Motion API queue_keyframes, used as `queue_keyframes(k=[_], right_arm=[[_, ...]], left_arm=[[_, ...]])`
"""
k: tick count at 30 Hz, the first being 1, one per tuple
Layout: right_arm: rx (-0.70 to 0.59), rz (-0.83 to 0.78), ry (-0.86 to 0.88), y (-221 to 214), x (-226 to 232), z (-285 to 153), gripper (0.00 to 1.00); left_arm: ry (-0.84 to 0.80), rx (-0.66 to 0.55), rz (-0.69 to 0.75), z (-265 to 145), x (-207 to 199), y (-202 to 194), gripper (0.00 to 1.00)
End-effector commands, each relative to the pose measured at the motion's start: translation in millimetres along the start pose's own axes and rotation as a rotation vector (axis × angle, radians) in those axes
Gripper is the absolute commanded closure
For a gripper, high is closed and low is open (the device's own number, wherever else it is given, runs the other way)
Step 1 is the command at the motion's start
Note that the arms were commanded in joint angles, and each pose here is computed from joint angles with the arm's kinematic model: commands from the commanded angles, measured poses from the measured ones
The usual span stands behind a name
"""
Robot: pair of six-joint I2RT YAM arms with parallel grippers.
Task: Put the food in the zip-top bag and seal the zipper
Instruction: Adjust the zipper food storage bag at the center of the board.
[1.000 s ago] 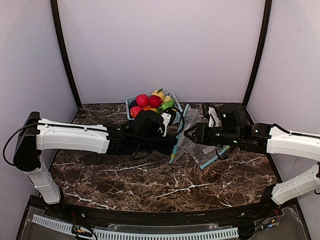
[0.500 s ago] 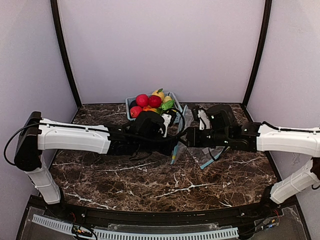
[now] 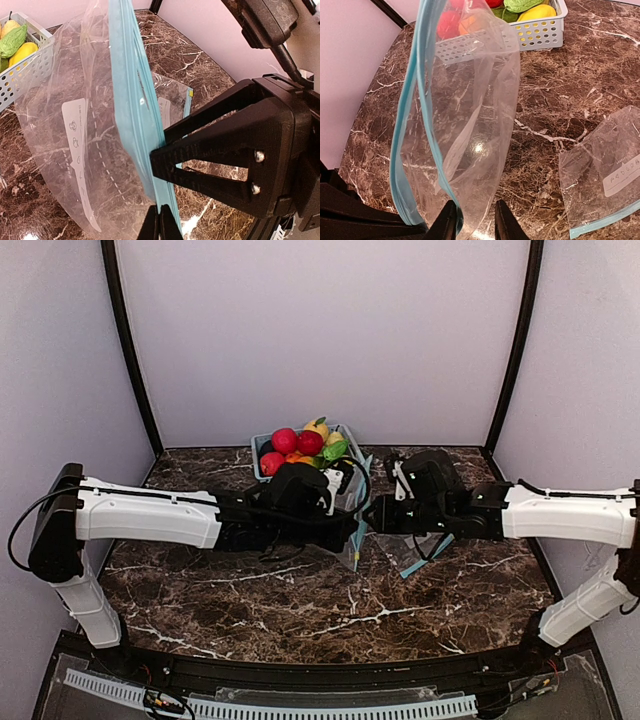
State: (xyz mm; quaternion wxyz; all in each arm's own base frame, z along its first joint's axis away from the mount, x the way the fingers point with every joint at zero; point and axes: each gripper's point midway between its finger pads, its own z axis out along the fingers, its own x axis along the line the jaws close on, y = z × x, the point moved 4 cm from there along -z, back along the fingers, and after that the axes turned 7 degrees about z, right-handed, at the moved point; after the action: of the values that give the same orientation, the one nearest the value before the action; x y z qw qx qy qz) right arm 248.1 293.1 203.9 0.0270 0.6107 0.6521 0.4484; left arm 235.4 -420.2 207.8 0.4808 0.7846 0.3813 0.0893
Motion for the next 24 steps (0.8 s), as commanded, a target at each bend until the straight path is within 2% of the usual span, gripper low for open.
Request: queue_keyframes(k=[1, 4, 6, 11, 15, 20, 22, 24], right_arm=[[-0.025, -0.009, -0.032, 5, 1, 2, 0.79], [-0.025, -0.007, -0.039, 4, -1, 2, 0.95], [-0.030, -0.008, -0.043, 4, -2, 1, 1.00], [-0.050, -0.013, -0.096, 5, -13, -8, 1.00], [-0.041, -0.023, -0.095, 3, -15, -15, 1.00], [0.025, -0.069, 0.007, -5, -1, -16, 1.00], [0.043, -0.088, 0.064, -8, 7, -17, 1.00], [0.057, -0.101, 0.109, -11, 12, -17, 1.00]], left_arm=[[-0.004, -0.003, -0.013, -4, 0, -3, 0.99], [0.020, 0.003, -0.019, -6, 5, -7, 0.99], [0.057, 0.008, -0.027, -8, 11, -11, 0.99], [0.182, 0.046, -0.104, -16, 47, -33, 0.99], [0.185, 0.042, -0.171, -19, 63, -41, 0.99], [0.130, 0.022, -0.187, -18, 60, -35, 0.99], [0.067, -0.001, -0.175, -17, 52, -26, 0.95], [-0.004, -0.024, -0.156, -17, 41, -18, 0.84]])
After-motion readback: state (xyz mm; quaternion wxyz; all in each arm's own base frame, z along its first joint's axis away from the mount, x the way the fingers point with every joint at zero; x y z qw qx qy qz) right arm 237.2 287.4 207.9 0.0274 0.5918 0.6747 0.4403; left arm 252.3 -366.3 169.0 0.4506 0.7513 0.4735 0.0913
